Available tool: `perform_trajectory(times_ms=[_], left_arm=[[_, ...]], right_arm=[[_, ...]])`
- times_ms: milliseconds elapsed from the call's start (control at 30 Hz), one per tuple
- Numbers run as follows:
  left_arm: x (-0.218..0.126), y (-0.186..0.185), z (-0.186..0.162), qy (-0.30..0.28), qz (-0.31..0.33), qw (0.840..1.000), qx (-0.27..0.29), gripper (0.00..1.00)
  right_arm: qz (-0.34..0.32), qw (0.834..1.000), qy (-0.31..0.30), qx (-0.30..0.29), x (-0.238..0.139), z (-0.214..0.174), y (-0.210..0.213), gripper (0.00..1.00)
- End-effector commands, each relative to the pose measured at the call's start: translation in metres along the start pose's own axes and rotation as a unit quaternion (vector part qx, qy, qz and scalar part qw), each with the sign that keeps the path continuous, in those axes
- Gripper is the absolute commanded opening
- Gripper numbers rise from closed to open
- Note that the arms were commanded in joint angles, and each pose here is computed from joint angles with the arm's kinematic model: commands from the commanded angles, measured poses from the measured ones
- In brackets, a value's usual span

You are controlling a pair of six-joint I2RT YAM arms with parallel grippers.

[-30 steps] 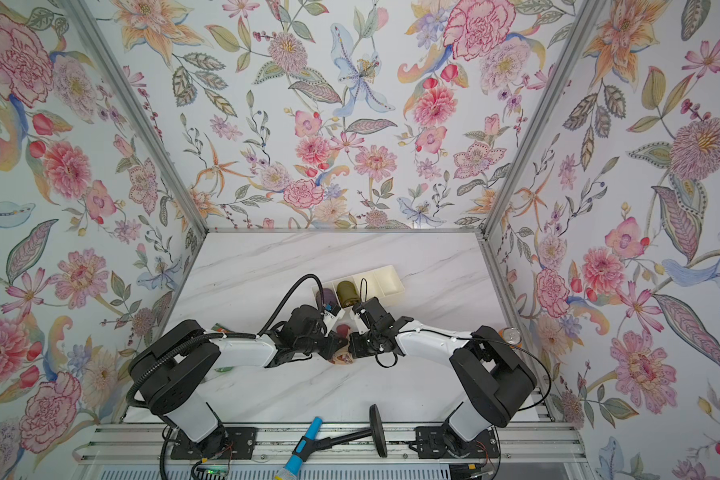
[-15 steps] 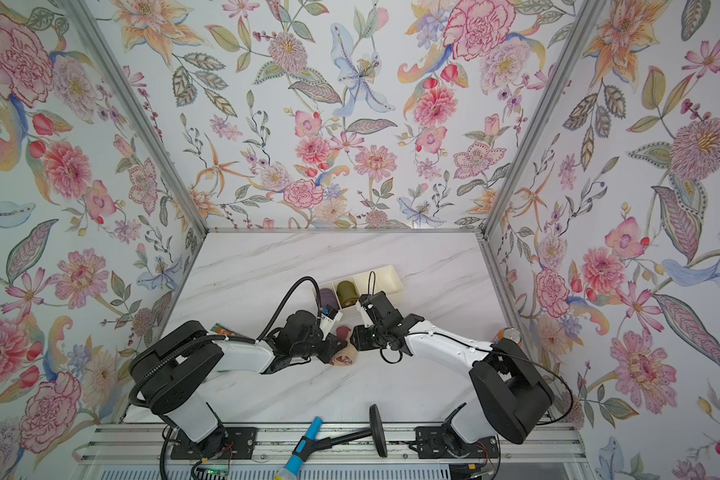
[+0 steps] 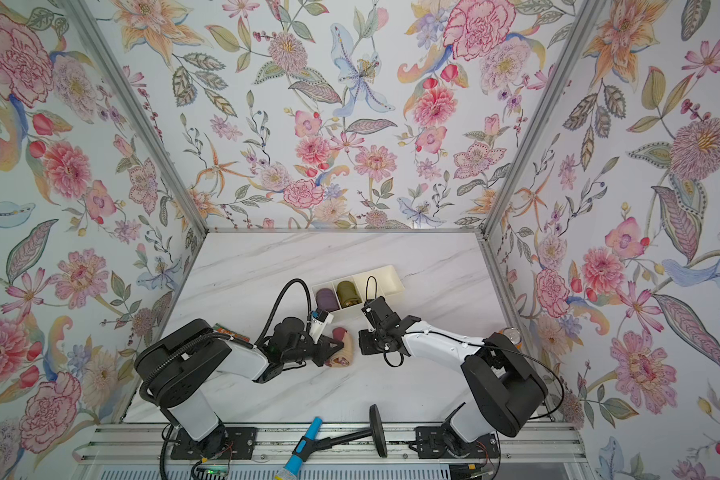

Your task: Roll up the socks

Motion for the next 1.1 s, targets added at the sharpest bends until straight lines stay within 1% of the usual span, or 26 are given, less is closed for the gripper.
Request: perform_trajectory(times_ms=[0, 333, 600, 833, 1067], left_arm=[[-0.008, 0.032, -0.038, 0.067, 0.056, 0.994, -0.067, 0.0], [-0.009, 0.034, -0.039, 0.061, 0.05, 0.994, -0.071, 0.0], [-0.018, 0.025, -0.027, 0.028, 0.042, 0.997, -0.058, 0.0], [-0.021, 0.022, -0.023, 0.015, 0.04, 0.998, -0.05, 0.0], [-0.024, 0.023, -0.023, 0.008, 0.044, 0.998, -0.051, 0.0]], right_arm=[[-0.011, 1.0, 0.001, -0.005, 0.004, 0.007, 0.006, 0.35], [0.019, 0.999, 0.006, -0.026, 0.021, 0.013, 0.025, 0.34], [0.062, 0.998, -0.015, -0.017, 0.02, 0.013, 0.028, 0.34], [0.121, 0.992, -0.039, -0.018, 0.017, 0.015, 0.034, 0.34], [0.198, 0.978, -0.066, -0.007, 0.012, 0.015, 0.035, 0.34]])
Point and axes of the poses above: each gripper's point midway between its finger pads, its own x axis out along the fingers, its own y axis along the line the jaws close on, z = x × y, the point moved 10 cm from there along -x, back along the fingers, and after that the axes turned 12 degrees about -x, right-handed, at the moved point
